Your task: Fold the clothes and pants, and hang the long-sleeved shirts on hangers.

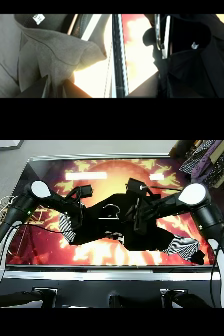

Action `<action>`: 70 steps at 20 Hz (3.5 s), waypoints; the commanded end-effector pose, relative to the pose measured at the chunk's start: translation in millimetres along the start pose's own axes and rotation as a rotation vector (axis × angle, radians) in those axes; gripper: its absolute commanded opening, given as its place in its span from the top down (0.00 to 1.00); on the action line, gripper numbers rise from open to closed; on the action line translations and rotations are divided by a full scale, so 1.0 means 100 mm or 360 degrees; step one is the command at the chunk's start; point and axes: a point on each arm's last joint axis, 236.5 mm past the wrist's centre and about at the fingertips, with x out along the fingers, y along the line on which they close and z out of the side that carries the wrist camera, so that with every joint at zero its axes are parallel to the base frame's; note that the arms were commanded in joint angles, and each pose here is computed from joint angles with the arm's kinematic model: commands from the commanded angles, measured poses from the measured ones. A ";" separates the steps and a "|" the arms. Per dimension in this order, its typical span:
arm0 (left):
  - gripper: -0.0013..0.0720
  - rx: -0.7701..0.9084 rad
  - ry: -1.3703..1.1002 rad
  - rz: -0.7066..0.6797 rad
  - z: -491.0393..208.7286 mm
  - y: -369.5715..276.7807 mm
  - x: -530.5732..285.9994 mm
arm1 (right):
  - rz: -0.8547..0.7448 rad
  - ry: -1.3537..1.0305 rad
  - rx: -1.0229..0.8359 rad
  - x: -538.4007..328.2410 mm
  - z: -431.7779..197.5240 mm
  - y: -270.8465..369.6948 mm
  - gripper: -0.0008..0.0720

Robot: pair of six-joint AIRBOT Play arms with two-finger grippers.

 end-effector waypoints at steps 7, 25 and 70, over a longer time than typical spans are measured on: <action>0.94 -0.0033 -0.0070 0.0138 0.15 -0.04 -0.40 | -0.0970 0.0115 0.0196 -1.24 -0.02 -0.41 0.34; 0.94 0.0188 -0.0345 0.0527 0.66 -0.56 -1.55 | -0.1425 -0.0555 0.1559 -2.02 0.03 -1.05 0.04; 0.23 -0.0653 -0.0733 0.0995 0.78 0.24 -2.03 | -0.1325 0.0226 0.0479 -2.27 -0.26 -0.53 0.94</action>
